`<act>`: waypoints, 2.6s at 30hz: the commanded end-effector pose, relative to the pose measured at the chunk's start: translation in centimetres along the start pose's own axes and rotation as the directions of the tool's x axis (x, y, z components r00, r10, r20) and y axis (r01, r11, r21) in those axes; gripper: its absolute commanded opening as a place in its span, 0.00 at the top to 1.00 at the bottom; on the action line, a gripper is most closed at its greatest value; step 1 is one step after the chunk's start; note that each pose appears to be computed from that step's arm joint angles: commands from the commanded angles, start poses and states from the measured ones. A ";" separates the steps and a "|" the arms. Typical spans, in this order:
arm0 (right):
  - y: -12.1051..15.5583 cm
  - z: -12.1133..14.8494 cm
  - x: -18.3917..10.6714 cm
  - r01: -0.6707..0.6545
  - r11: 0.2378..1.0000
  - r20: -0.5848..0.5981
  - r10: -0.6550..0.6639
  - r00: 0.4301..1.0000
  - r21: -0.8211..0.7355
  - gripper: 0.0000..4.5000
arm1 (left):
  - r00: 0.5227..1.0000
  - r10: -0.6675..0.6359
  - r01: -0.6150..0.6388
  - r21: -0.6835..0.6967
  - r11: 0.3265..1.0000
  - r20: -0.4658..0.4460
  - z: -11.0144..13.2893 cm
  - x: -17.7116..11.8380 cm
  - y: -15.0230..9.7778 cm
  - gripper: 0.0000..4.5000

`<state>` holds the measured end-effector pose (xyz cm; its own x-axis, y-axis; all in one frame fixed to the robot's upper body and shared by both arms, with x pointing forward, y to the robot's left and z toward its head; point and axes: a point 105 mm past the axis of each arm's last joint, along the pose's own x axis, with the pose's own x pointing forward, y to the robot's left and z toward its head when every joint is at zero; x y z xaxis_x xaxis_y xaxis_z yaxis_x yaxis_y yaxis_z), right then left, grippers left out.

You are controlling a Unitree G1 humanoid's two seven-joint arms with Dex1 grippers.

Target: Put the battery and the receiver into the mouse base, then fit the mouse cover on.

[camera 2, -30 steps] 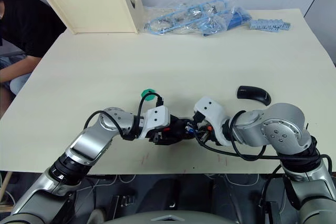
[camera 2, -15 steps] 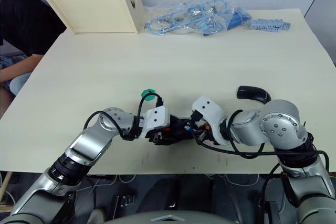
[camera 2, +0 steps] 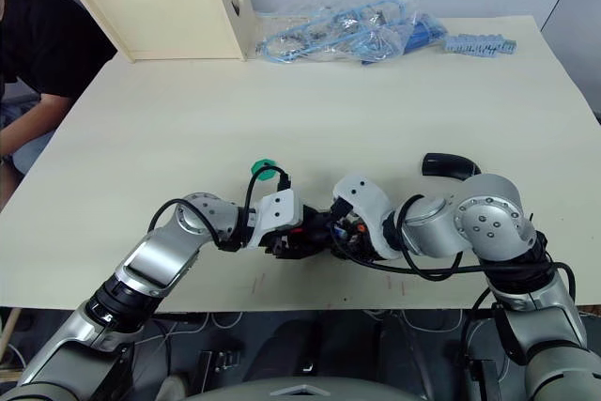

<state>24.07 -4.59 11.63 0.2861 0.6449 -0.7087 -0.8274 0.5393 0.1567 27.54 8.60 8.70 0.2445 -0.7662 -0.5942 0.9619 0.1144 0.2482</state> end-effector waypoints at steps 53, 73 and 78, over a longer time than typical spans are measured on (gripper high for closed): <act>-3.2 -5.0 3.9 -0.045 0.958 0.462 0.177 0.869 -0.283 0.98 | 0.999 -0.019 0.017 -0.031 0.999 -0.048 -0.5 -0.1 -0.4 0.34; -3.3 -3.3 -1.0 0.030 0.941 0.610 0.193 0.768 -0.336 0.98 | 0.999 -0.011 0.009 -0.033 0.999 -0.049 -0.6 -0.1 -0.6 0.34; -3.5 -3.5 -4.3 0.052 0.936 0.656 0.204 0.727 -0.349 0.98 | 0.999 -0.012 0.011 -0.027 1.000 -0.049 -0.6 -0.1 -0.5 0.34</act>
<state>24.78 -10.52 9.64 0.3738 0.9214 -0.1061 -0.9264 0.3655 -0.0902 27.29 8.65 8.73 0.2448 -0.7518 -0.6123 0.9649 0.1269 0.2300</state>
